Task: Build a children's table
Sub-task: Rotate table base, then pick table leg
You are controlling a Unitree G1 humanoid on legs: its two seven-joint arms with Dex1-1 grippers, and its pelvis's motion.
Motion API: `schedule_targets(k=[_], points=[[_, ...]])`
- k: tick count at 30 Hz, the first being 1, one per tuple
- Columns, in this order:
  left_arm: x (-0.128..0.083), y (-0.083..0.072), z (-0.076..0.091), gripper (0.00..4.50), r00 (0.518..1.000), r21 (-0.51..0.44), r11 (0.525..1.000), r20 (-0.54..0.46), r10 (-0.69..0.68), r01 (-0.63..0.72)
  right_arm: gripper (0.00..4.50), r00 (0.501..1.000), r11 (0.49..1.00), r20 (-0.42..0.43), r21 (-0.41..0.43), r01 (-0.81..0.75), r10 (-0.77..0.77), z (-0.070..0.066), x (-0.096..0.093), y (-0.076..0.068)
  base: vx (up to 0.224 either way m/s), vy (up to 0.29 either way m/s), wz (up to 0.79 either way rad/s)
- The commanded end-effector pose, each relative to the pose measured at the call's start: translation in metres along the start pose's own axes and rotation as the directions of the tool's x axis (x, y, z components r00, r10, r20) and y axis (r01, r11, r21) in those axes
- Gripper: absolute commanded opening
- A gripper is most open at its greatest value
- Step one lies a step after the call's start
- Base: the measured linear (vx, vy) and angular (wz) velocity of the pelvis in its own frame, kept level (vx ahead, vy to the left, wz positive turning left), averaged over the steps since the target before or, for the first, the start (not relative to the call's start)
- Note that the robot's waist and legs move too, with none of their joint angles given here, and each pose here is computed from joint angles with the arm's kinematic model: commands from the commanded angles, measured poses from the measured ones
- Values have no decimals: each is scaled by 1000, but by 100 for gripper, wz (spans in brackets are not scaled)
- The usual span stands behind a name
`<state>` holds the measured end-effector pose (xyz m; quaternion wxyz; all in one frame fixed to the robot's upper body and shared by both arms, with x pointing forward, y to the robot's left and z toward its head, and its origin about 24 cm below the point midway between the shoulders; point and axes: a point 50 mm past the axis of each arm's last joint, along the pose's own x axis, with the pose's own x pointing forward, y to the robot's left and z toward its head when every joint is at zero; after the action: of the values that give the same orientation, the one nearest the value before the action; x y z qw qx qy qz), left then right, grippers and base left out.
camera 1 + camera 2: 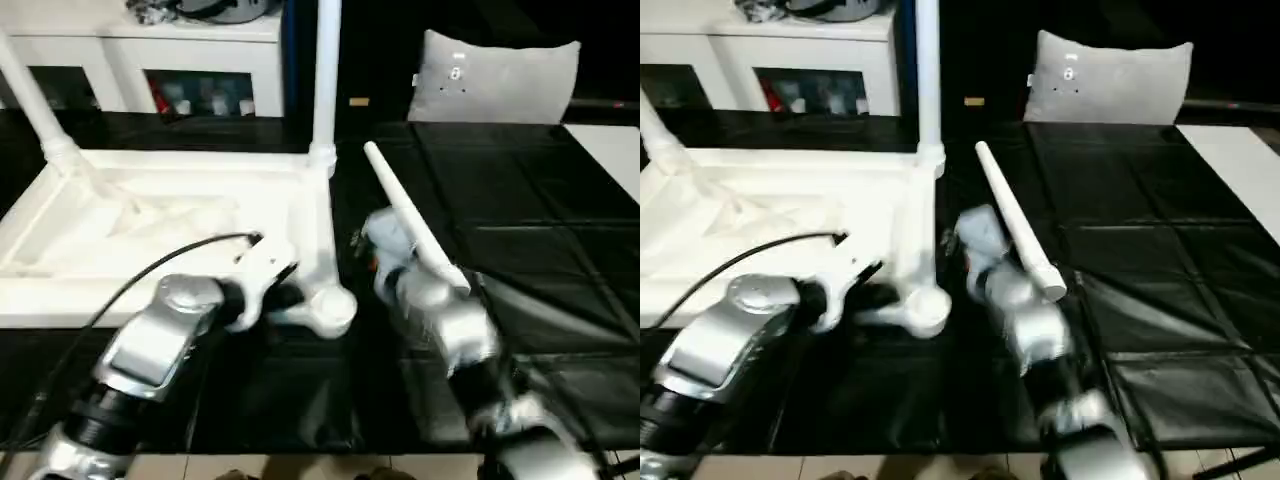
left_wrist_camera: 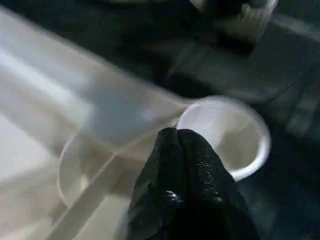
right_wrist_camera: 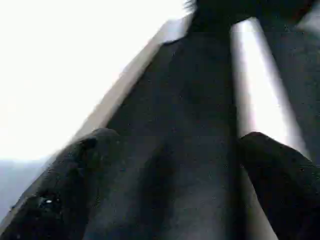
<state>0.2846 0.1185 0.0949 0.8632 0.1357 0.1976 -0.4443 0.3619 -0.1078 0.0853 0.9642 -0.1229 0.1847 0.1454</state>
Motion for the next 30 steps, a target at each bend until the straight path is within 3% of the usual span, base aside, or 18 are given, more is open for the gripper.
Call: schedule_targets(k=[1,4,9,12,13,19,30], points=[[-7,2,2,46,1000,5,1000,12,4,-4,450,998,1000,-64,20,13,-11,-6,-1,-9,0,0,0],[-15,0,2,87,1000,29,1000,5,-11,11,450,993,999,-117,45,13,-8,0,2,-26,0,0,0],[-23,-5,5,102,999,53,998,5,-44,44,450,958,996,-286,76,48,-25,-9,6,-49,0,0,0],[-23,-7,8,102,999,54,997,15,-52,51,450,948,995,-318,89,35,-4,-13,6,-53,0,0,0],[-23,-9,10,102,998,55,997,25,-59,57,450,941,990,-334,140,3,45,-16,7,-54,0,0,0],[-22,-12,10,117,997,49,996,25,-73,71,390,906,974,-404,225,-36,127,-28,6,-56,0,0,0],[-25,-15,10,117,995,48,994,10,-99,98,299,858,970,-480,232,-75,181,-35,4,-60,0,0,0]])
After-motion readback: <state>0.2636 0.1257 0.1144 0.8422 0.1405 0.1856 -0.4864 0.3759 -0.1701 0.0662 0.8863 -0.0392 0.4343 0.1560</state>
